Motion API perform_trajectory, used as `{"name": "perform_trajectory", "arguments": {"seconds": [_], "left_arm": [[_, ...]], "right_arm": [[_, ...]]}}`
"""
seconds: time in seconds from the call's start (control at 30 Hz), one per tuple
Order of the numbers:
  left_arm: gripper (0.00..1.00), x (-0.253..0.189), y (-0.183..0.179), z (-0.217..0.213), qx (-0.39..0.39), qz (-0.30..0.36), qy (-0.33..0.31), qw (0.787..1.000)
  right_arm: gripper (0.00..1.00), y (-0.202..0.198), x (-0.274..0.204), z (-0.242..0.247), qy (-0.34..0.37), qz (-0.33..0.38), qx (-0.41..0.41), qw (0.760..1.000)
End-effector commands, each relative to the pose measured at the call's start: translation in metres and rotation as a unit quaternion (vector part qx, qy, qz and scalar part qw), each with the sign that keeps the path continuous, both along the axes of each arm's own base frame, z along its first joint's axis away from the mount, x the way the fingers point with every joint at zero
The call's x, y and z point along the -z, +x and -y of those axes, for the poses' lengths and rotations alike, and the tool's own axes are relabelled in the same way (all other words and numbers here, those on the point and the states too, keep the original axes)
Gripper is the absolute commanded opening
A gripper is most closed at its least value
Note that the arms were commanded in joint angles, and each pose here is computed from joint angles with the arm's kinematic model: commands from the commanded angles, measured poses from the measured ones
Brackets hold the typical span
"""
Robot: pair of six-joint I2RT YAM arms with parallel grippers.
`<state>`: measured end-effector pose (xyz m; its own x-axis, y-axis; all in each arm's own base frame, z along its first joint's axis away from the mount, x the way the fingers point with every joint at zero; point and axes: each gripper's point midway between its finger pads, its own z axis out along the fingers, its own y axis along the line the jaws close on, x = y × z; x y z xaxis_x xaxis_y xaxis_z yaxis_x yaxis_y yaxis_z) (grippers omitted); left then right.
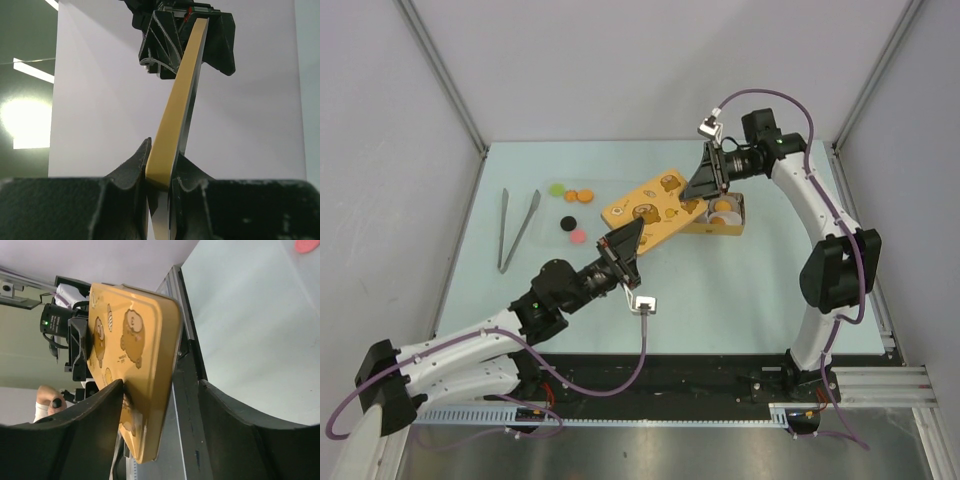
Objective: Pack the cookies
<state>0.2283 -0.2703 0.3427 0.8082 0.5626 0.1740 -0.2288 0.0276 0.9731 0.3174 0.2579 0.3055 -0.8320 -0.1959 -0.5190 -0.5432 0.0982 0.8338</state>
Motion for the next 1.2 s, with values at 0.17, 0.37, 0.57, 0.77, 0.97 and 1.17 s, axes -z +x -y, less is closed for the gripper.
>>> {"name": "perform_trajectory", "arguments": {"seconds": [0.17,0.37,0.57,0.77,0.97,1.17], "left_arm": [[0.1,-0.009,-0.008,0.002,0.016,0.038,-0.013,0.999],[0.13,-0.007,-0.006,0.002,0.014,0.036,-0.012,0.999],[0.47,-0.001,-0.003,-0.001,0.006,0.029,-0.009,1.0],[0.7,-0.001,0.003,-0.012,-0.015,0.011,-0.022,1.0],[0.77,0.003,0.023,-0.034,-0.082,-0.032,-0.044,0.995],[0.79,0.0,0.055,-0.072,-0.213,-0.205,-0.116,0.948]], "right_arm": [[0.54,-0.025,-0.02,-0.014,0.027,0.022,-0.047,0.998],[0.38,-0.034,-0.024,-0.021,0.033,0.025,-0.063,0.997],[0.15,-0.03,-0.027,-0.014,0.041,0.023,-0.057,0.997],[0.03,-0.017,-0.036,0.004,0.051,0.026,-0.03,0.998],[0.02,0.012,-0.04,0.034,0.04,0.031,0.036,0.998],[0.02,0.054,-0.034,0.064,0.025,0.046,0.148,0.988]]}}
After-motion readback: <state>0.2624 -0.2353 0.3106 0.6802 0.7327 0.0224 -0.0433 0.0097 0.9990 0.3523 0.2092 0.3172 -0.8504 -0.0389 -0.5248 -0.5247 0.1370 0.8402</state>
